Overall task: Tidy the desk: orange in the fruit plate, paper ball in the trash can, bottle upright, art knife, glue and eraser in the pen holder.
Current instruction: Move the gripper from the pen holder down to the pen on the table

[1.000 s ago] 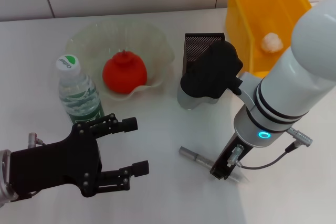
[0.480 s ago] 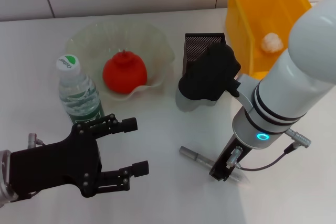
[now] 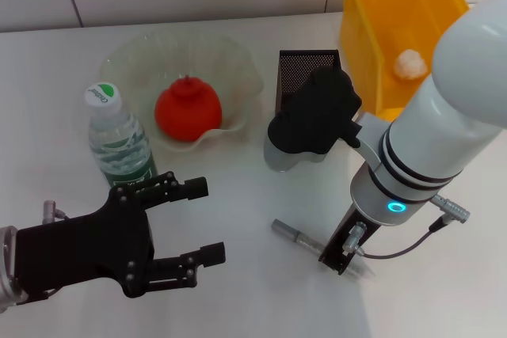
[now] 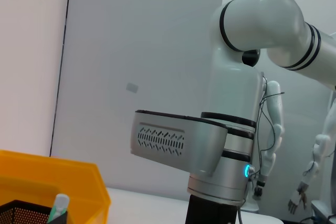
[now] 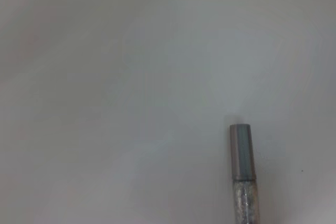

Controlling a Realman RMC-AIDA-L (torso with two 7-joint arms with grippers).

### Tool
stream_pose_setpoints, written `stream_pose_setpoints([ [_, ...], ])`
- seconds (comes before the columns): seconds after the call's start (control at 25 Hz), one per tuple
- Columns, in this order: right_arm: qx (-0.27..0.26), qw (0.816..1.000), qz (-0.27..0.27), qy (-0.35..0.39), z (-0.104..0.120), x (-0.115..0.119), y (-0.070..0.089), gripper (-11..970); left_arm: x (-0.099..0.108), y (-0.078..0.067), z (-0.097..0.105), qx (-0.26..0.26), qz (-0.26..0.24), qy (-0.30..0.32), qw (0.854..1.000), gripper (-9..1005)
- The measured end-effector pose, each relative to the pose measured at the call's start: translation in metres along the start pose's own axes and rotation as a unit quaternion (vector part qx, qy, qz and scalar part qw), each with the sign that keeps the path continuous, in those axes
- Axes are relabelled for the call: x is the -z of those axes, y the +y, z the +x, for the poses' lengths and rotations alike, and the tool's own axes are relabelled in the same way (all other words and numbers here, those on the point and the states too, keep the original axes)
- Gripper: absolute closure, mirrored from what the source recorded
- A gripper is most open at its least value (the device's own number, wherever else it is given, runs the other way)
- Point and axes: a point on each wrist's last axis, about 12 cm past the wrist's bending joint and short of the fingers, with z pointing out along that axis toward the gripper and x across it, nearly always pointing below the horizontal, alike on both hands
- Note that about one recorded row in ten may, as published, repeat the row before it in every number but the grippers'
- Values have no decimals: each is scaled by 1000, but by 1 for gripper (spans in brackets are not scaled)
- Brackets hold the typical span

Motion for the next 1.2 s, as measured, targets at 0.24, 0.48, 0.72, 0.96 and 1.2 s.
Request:
stream_pose_setpoints([
  [0.24,2,1000,0,3,0,0,0,825,-1,0,0,0,1,0,1000,181],
  [0.48,5,1000,2,2,0,2,0,847,-1,0,0,-1,1,0,1000,181],
  [0.72,6,1000,3,-4,-1,7,1,858,-1,0,0,-1,1,0,1000,181],
  [0.96,6,1000,3,-2,0,6,1,880,0,0,0,0,0,0,1000,181],
  [1.2,3,1000,3,-11,-1,13,0,932,0,0,0,0,0,0,1000,181],
])
